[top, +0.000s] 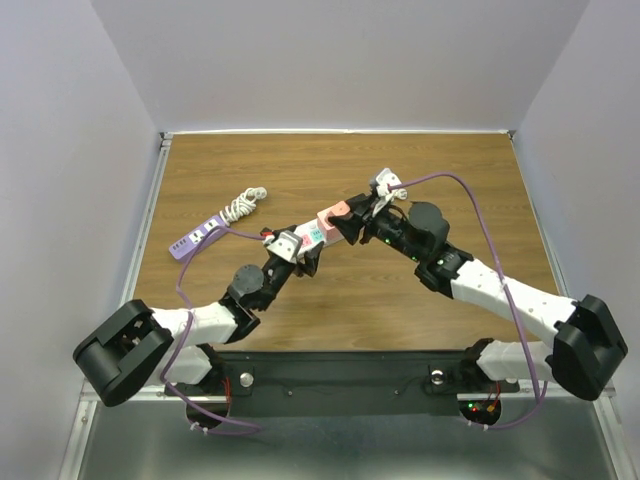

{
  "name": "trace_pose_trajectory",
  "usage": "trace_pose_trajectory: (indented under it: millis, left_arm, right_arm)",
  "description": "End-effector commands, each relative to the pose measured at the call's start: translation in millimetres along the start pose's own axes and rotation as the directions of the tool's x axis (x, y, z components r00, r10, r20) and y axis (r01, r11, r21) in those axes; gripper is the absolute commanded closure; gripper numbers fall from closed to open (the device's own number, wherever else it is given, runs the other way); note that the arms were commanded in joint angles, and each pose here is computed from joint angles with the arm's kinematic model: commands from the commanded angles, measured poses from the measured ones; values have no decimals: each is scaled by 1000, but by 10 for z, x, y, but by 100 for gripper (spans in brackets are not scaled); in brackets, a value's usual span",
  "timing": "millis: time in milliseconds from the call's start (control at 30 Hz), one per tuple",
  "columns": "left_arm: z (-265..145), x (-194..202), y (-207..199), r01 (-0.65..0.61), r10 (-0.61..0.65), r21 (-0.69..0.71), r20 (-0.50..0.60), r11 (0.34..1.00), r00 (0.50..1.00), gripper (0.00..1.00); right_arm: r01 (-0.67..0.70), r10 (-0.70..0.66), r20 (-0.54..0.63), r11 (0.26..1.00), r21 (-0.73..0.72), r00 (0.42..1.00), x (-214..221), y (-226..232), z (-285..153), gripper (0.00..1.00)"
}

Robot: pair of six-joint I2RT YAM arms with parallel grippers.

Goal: Insert the plug

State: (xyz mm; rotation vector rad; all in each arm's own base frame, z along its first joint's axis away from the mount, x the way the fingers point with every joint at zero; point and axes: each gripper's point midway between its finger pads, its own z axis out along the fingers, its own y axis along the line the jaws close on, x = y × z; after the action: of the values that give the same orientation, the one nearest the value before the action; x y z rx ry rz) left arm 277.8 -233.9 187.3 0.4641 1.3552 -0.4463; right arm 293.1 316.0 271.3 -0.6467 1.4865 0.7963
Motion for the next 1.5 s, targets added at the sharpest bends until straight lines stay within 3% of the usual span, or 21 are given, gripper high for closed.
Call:
trace_pose_trajectory:
  millis: [0,233,433,567,733,900,1167,1467]
  left_arm:
    - [102,-133,185,81,-80,-113,11,990,997,16]
    - [308,-50,441,142,-175,-213,-146,967,974,15]
    - [-10,-278,779,199,-211,-368,7,908,977,15]
    - [-395,-487,1085,275,-205,-482,193,832,959,15]
    - [-606,-575,1093,316,-202,-447,283,837,937,14]
    - [-540,-533,1090,288,-190,-457,249,841,950,14]
    - [-385,-385,1057,241,-178,-465,176,852,968,14]
    - [-456,-466,1028,263,-188,-437,209,860,960,14]
  right_arm:
    - [68,-76,78,993,92,994,-218,-171,-86,99]
    - [64,-67,32,994,91,997,-7,-198,-9,99]
    - [62,-62,4,998,26,998,254,-137,131,99]
    - [85,-86,-9,993,-79,996,473,-9,278,99]
    - [107,-111,-15,981,-164,994,632,134,424,99]
    - [94,-108,-73,981,-169,992,929,125,634,99]
    - [107,-118,-84,986,-129,989,1060,-3,922,99]
    - [120,-127,-99,990,-69,987,1208,-148,1126,99]
